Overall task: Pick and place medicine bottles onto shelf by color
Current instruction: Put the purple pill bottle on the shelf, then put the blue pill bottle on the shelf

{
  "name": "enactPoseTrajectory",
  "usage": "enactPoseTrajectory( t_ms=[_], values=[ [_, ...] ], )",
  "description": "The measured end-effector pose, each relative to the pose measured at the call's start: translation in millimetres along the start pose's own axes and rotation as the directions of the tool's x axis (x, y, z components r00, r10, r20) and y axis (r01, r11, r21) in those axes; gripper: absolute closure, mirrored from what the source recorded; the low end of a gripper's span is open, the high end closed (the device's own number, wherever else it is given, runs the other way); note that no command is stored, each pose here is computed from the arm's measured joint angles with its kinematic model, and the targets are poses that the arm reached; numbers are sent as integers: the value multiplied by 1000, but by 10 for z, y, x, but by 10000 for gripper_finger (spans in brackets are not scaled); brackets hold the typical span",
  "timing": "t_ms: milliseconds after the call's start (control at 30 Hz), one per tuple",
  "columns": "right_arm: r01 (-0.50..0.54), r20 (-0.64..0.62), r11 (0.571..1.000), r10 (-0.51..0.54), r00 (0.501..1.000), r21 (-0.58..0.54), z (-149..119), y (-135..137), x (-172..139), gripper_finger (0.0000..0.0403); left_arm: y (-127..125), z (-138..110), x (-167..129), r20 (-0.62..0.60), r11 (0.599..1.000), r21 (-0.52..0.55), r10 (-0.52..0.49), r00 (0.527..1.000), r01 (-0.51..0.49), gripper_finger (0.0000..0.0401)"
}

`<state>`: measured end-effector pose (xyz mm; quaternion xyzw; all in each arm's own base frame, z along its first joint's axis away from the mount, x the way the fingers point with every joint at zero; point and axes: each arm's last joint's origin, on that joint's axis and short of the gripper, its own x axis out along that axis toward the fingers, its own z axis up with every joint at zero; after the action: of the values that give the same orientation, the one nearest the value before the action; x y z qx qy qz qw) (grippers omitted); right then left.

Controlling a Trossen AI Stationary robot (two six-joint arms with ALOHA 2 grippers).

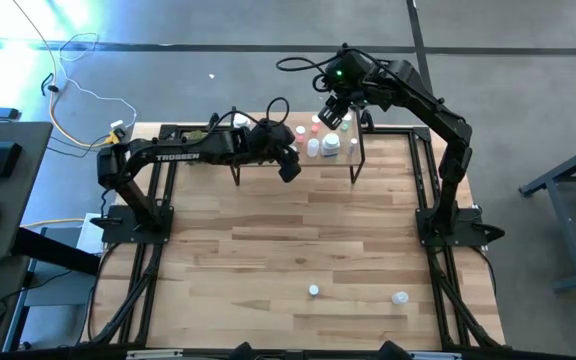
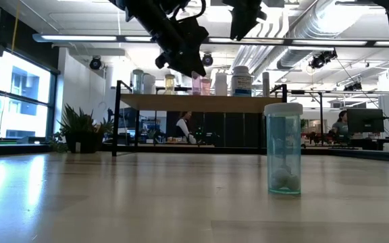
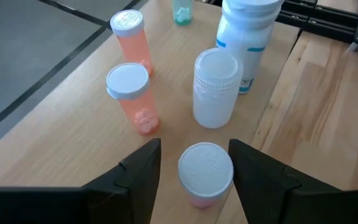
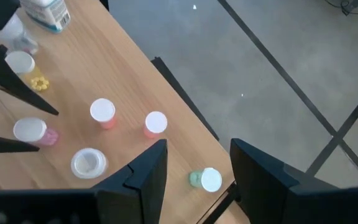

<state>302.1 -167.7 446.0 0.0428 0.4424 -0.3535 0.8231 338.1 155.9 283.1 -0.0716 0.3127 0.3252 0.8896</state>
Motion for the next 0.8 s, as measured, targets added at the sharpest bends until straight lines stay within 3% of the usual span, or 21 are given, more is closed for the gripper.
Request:
enactPoseTrajectory(
  t_ms=[233,600,800],
  values=[
    [0,-5,1000,0,1000,4,-13,-5,-18,235,1,0,0,0,1000,0,2,1000,-2,211],
    [-14,41,1000,14,999,14,-105,-103,-339,235,69,89,-223,46,1000,-15,8,999,-7,205],
    [-144,19,990,144,989,10,-182,-103,-452,235,119,125,-408,59,1000,-19,11,998,-9,205]
  ],
)
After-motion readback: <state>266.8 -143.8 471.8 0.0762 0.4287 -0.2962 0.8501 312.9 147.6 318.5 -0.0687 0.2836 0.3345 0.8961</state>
